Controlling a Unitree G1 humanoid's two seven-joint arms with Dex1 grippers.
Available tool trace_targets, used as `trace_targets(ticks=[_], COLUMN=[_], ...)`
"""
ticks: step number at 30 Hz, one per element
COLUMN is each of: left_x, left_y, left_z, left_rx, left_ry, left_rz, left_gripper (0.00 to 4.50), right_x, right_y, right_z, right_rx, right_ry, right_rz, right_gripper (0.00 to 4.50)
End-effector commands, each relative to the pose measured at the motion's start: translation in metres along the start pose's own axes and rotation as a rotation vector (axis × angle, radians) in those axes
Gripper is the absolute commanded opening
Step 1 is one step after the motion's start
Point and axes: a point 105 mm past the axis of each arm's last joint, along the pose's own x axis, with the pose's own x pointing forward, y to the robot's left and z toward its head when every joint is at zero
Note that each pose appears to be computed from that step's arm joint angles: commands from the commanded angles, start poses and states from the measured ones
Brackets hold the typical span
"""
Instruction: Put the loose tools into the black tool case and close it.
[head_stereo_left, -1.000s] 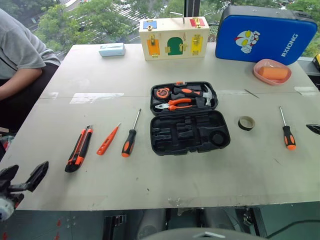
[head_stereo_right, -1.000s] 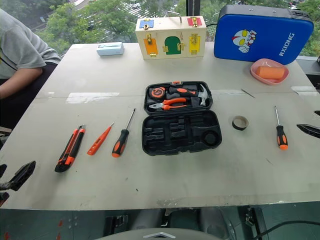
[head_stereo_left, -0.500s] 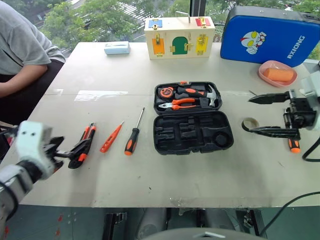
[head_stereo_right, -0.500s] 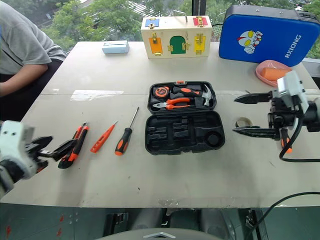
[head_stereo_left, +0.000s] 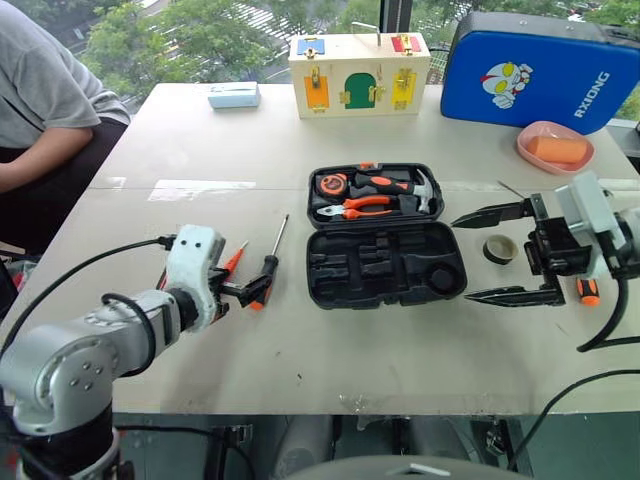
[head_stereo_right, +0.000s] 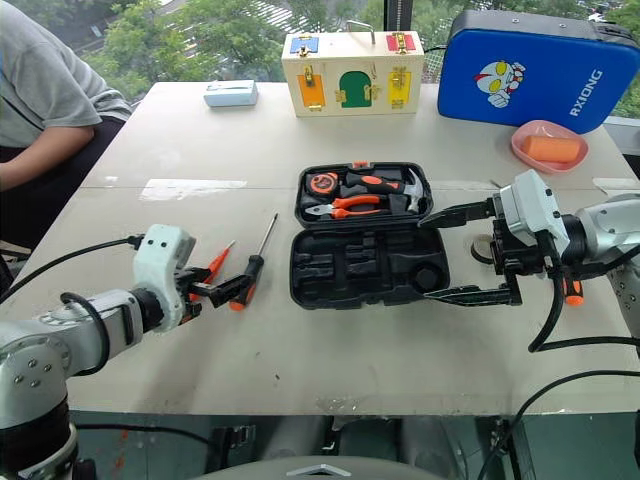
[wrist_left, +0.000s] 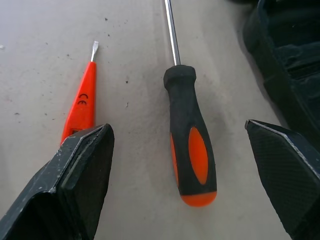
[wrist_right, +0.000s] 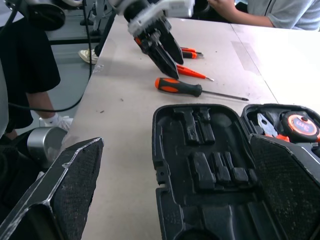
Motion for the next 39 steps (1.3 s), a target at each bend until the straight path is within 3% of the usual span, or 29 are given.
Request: trace_targets(ticks=[1, 2, 12, 15, 16, 17, 21, 23, 28, 30, 35, 39], left_x=[0.010, 0.013, 0.037, 0.045, 0.046, 0.047, 0.043, 0.031, -0.011, -0.023, -0.025, 0.003], left_y=[-0.007, -0.008, -0.004, -0.005, -0.005, -0.002, 0.011, 0.019, 0.004, -0.002, -0.012, -0.024], left_z=[-0.001, -0.001, -0.019, -0.022, -0.022, -0.021, -0.014, 0.006, 0.074, 0.088, 0.104, 0.112], left_rx=[0.032, 0.040, 0.024, -0.021, -0.038, -0.047, -0.059, -0.033, 0.200, 0.317, 0.651, 0.901], left_ry=[0.048, 0.062, 0.190, 0.194, 0.189, 0.185, 0.154, 0.087, -0.099, -0.114, -0.084, -0.043], left_rz=[-0.007, -0.009, 0.047, 0.029, 0.024, 0.029, 0.074, 0.076, -0.112, -0.176, -0.385, -0.509], left_gripper=[2.84, 2.51, 2.51, 1.70, 1.21, 1.07, 1.07, 1.07, 1.07, 1.07, 1.07, 1.07], right_x=[0.004, 0.004, 0.009, 0.008, 0.008, 0.008, 0.006, 0.004, 0.001, 0.000, -0.004, -0.007], right_y=[0.000, 0.000, 0.003, 0.002, 0.002, 0.002, 0.002, 0.002, 0.000, -0.002, -0.008, -0.015], right_z=[0.010, 0.010, 0.010, 0.010, 0.010, 0.010, 0.009, 0.008, 0.001, -0.003, -0.012, -0.017], right_rx=[-0.041, -0.040, -0.039, -0.039, -0.039, -0.039, -0.040, -0.036, -0.021, -0.006, 0.020, -0.003], right_ry=[-0.017, -0.018, -0.025, -0.023, -0.022, -0.022, -0.017, -0.010, 0.009, 0.018, 0.044, 0.070], right_rz=[0.006, 0.005, 0.003, -0.006, -0.008, -0.010, -0.018, -0.028, -0.058, -0.069, -0.112, -0.187], right_gripper=[4.50, 4.50, 4.50, 4.50, 4.50, 4.50, 4.50, 4.50, 4.50, 4.50, 4.50, 4.50])
